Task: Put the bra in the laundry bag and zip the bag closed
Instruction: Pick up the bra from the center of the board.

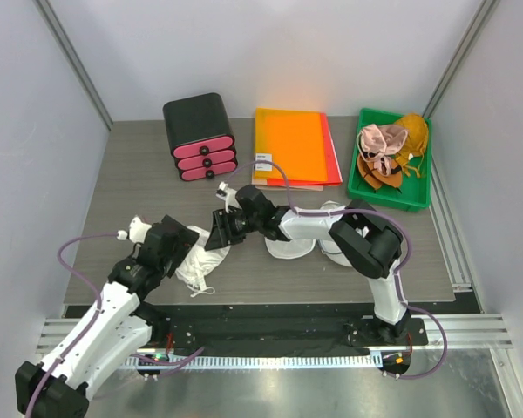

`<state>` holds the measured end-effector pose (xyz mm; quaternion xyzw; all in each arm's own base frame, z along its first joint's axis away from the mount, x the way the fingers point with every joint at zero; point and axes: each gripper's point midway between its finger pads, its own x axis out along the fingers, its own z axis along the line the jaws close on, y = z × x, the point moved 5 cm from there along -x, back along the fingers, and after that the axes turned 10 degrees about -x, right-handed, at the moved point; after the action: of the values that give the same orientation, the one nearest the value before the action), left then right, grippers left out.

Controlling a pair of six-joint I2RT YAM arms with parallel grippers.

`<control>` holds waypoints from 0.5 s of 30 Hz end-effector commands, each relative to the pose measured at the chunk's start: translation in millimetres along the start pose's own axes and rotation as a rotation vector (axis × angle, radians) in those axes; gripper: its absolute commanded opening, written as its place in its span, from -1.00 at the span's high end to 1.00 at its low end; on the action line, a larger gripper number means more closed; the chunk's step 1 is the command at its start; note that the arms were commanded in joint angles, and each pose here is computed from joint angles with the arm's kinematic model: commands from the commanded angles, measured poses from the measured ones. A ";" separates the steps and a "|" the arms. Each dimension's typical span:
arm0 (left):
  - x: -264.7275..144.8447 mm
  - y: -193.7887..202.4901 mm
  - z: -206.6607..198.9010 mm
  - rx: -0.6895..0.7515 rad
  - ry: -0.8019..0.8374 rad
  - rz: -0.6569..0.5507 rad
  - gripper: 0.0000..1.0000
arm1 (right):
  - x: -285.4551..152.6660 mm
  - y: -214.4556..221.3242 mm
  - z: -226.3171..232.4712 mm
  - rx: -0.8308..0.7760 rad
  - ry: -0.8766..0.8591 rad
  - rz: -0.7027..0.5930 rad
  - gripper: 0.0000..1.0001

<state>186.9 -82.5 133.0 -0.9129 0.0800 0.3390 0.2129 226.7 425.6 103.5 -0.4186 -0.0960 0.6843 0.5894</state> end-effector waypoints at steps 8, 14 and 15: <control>-20.8 -32.0 9.9 -0.019 -0.261 -0.175 -0.99 | 6.2 -15.7 5.8 -0.093 -0.006 0.008 -0.04; -9.9 -31.5 24.3 -0.082 -0.297 -0.228 -0.99 | 5.5 -13.3 2.8 -0.091 -0.006 0.018 -0.03; -3.4 -24.1 28.4 -0.068 -0.293 -0.192 -0.99 | 5.8 -11.9 2.0 -0.091 -0.006 0.021 -0.03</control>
<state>173.1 -51.9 137.4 -0.8667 -0.0306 0.4449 0.2234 230.2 429.0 99.7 -0.4392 -0.1007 0.6909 0.5653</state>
